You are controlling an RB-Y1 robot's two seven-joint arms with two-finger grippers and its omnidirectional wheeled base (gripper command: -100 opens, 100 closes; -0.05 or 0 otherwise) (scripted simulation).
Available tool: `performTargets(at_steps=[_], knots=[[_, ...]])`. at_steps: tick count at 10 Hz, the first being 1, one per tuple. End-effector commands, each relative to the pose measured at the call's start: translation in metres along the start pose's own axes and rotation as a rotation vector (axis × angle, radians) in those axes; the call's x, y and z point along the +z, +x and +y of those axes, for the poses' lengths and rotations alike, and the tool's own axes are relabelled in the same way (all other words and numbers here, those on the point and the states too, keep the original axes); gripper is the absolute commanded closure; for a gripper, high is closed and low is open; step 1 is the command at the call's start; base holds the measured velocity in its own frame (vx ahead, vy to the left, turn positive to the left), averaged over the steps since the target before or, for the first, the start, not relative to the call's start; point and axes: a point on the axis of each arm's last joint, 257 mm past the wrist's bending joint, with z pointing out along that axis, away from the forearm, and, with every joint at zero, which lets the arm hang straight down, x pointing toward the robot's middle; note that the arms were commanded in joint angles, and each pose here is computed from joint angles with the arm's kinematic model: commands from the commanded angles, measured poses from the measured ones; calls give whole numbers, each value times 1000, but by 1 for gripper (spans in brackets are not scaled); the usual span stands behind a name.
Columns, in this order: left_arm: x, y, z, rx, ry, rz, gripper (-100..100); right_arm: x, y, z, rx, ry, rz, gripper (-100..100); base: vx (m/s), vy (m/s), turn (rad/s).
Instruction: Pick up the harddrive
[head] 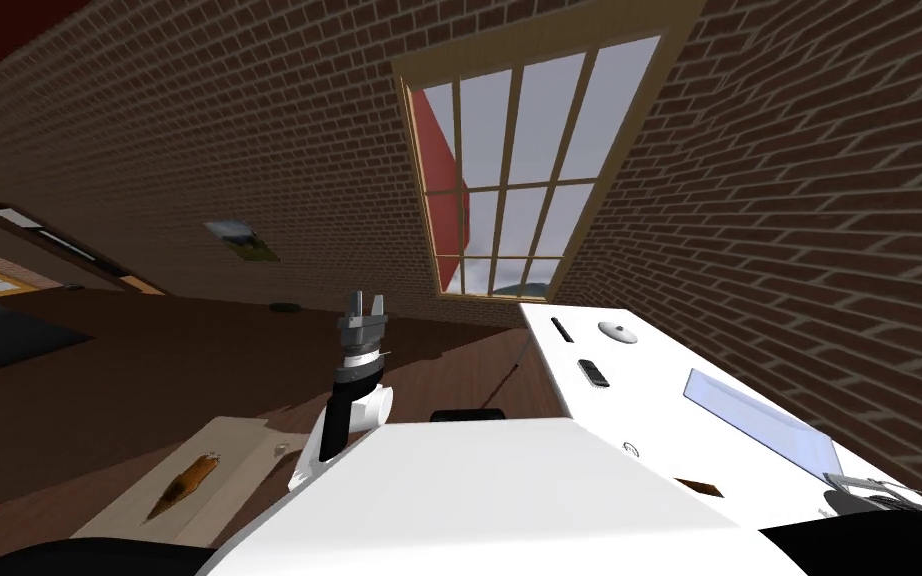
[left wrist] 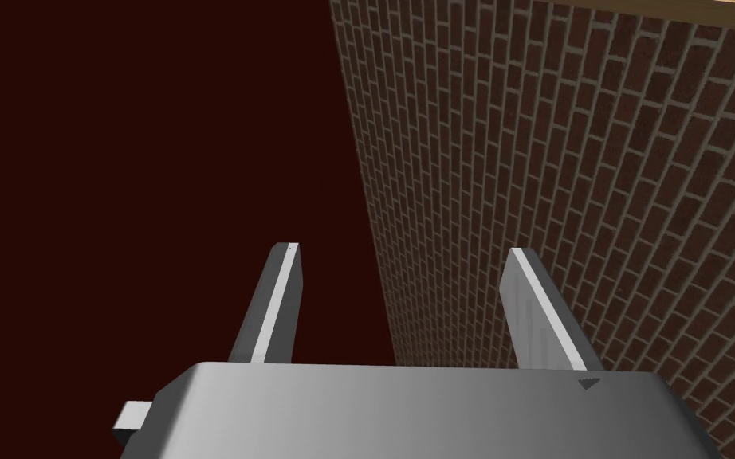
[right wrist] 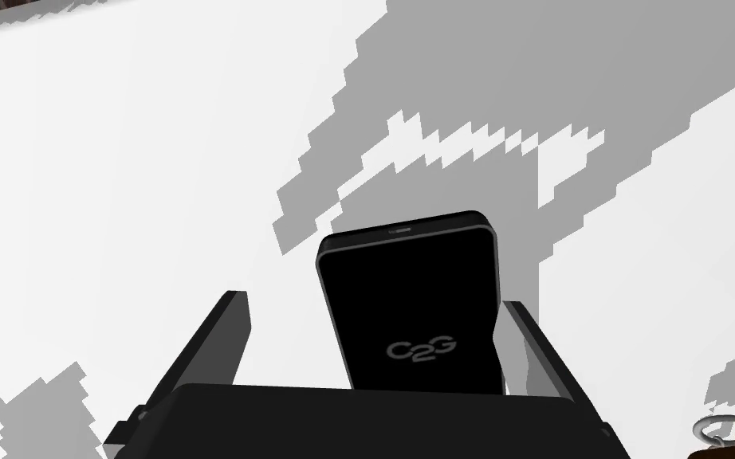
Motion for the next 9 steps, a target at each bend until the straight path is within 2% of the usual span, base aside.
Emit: performTargets(at_steps=[1,2,4,5,6,7,9], knots=[[0,0,0,0,0,0,0,4,2,0,64,-1,-2,-100,-212,52,418],[0,0,0,0,0,0,0,4,2,0,74,-1,-2,-100,-179,46,177],[0,0,0,0,0,0,0,9,3,-1,154,-2,-4,-100,-193,67,392],[0,0,0,0,0,0,0,9,3,-1,164,-2,-4,-100,-197,62,171],[0,0,0,0,0,0,0,9,3,0,152,-2,-4,-100,-72,24,7],[0,0,0,0,0,0,0,9,3,0,156,-2,-4,100,-15,4,-8],[0,0,0,1,0,0,0,9,3,-1,154,-1,-4,100,-4,1,4]])
